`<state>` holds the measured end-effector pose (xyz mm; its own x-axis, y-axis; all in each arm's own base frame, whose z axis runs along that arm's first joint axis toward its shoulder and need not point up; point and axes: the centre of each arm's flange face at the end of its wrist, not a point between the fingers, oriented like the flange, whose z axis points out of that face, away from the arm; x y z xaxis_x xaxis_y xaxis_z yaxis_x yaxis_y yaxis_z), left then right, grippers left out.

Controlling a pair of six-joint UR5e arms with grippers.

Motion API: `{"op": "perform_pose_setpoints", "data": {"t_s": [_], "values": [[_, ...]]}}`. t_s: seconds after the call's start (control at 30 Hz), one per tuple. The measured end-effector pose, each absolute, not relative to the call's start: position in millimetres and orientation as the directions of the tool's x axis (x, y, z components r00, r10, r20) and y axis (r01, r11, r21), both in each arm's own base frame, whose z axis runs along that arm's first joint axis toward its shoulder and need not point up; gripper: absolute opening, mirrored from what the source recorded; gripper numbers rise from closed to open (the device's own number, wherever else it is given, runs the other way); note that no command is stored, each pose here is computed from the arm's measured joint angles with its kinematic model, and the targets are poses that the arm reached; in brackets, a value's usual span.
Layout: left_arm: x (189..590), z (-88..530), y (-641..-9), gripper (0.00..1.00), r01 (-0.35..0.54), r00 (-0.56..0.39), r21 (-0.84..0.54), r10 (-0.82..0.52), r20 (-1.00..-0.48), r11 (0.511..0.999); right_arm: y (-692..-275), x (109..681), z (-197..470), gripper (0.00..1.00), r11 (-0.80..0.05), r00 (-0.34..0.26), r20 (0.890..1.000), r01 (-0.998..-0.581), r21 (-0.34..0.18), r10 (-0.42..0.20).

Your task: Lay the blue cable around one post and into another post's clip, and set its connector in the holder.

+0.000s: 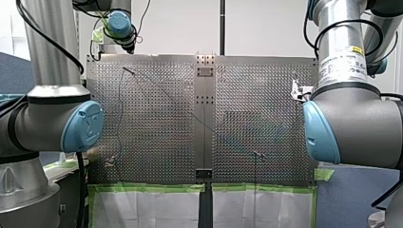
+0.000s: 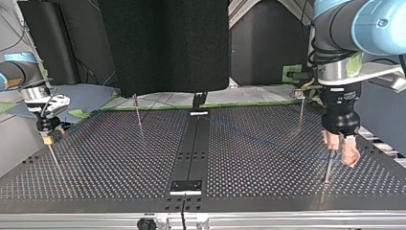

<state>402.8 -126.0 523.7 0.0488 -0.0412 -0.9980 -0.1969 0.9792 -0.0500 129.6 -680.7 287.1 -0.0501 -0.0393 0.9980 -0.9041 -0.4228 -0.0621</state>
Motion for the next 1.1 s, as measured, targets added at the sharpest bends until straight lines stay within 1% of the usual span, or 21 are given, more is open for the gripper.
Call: {"op": "perform_pose_setpoints", "data": {"t_s": [0.4, 0.67, 0.9, 1.1], "values": [[403.4, 520.2, -133.3, 1.00, -0.149, 0.029, 0.052, 0.057, -0.998, 0.987, -680.6, 130.2, 287.1, 0.99, -0.424, -0.050, 0.998, -0.904, -0.062, -0.040], [408.4, 495.7, -135.8, 1.00, -0.131, 0.003, 0.123, 0.125, -0.992, 0.984, -680.7, 129.5, 287.2, 0.99, -0.423, -0.050, 0.998, -0.904, -0.062, -0.039], [415.8, 464.9, -138.0, 1.00, -0.111, -0.012, 0.106, 0.105, -0.994, 0.988, -680.6, 129.3, 287.0, 0.99, -0.422, -0.050, 0.998, -0.904, -0.063, -0.040], [418.3, 458.3, -137.9, 1.00, -0.114, -0.002, 0.079, 0.079, -0.997, 0.990, -680.7, 129.3, 287.1, 0.99, -0.422, -0.050, 0.998, -0.904, -0.063, -0.040]]}}
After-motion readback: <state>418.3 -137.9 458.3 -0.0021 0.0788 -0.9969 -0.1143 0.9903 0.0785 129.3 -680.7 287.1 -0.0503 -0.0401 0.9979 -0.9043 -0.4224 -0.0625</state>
